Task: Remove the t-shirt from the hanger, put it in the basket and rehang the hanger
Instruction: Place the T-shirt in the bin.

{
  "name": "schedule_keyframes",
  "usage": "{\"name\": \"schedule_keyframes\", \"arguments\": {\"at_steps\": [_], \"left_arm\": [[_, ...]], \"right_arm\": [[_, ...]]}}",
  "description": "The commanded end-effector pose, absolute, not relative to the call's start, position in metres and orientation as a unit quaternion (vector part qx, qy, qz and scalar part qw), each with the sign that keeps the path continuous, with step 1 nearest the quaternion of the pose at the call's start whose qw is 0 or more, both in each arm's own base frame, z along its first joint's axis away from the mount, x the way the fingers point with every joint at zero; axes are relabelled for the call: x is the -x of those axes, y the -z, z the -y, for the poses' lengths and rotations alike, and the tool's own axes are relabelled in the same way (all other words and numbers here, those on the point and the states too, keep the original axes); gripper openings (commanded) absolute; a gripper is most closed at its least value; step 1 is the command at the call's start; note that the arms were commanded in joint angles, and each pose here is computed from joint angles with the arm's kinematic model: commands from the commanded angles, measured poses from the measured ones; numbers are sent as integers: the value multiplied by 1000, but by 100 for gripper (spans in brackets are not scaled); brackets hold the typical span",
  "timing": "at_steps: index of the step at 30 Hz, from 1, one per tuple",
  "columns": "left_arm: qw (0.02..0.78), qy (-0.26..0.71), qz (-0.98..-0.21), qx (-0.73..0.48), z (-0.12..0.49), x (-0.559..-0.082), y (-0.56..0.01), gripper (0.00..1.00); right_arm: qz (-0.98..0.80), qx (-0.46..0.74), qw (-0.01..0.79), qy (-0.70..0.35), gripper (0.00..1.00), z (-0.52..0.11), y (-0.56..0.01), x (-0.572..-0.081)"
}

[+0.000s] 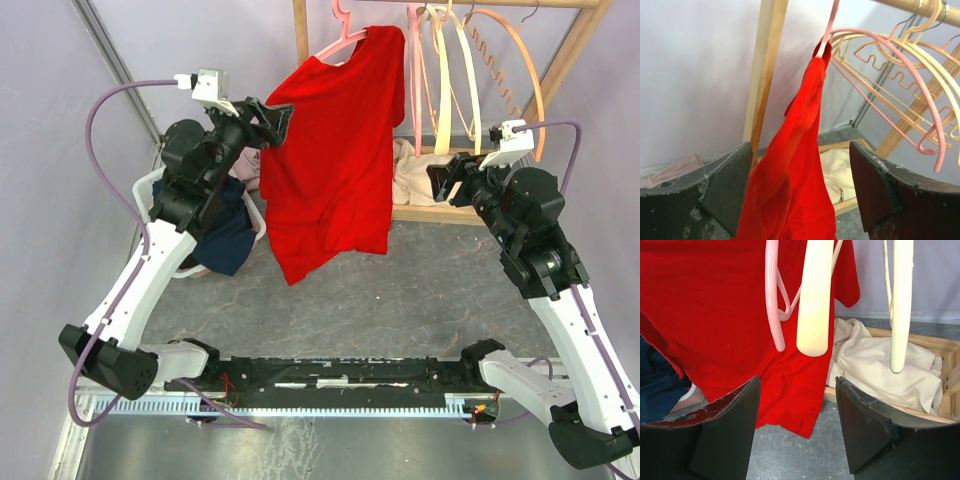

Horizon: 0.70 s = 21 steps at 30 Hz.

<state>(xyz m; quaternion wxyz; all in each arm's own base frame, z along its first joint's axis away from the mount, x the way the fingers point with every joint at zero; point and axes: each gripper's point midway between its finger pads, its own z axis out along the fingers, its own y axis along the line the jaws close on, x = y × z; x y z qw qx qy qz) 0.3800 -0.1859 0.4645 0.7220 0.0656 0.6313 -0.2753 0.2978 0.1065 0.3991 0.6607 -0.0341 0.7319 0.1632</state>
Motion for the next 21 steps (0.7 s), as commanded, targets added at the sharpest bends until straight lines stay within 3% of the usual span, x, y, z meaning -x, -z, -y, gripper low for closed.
{"name": "schedule_keyframes", "arguments": {"at_steps": [1, 13, 21], "left_arm": [[759, 289, -574, -106, 197, -379, -513, 84], [737, 293, -595, -131, 225, -422, -505, 73], [733, 298, -594, -142, 236, -421, -505, 56]], "right_arm": [[-712, 30, 682, -166, 70, -105, -413, -299], [-714, 28, 683, -152, 70, -100, -409, -298], [-713, 27, 684, -150, 70, -99, -408, -296]]}}
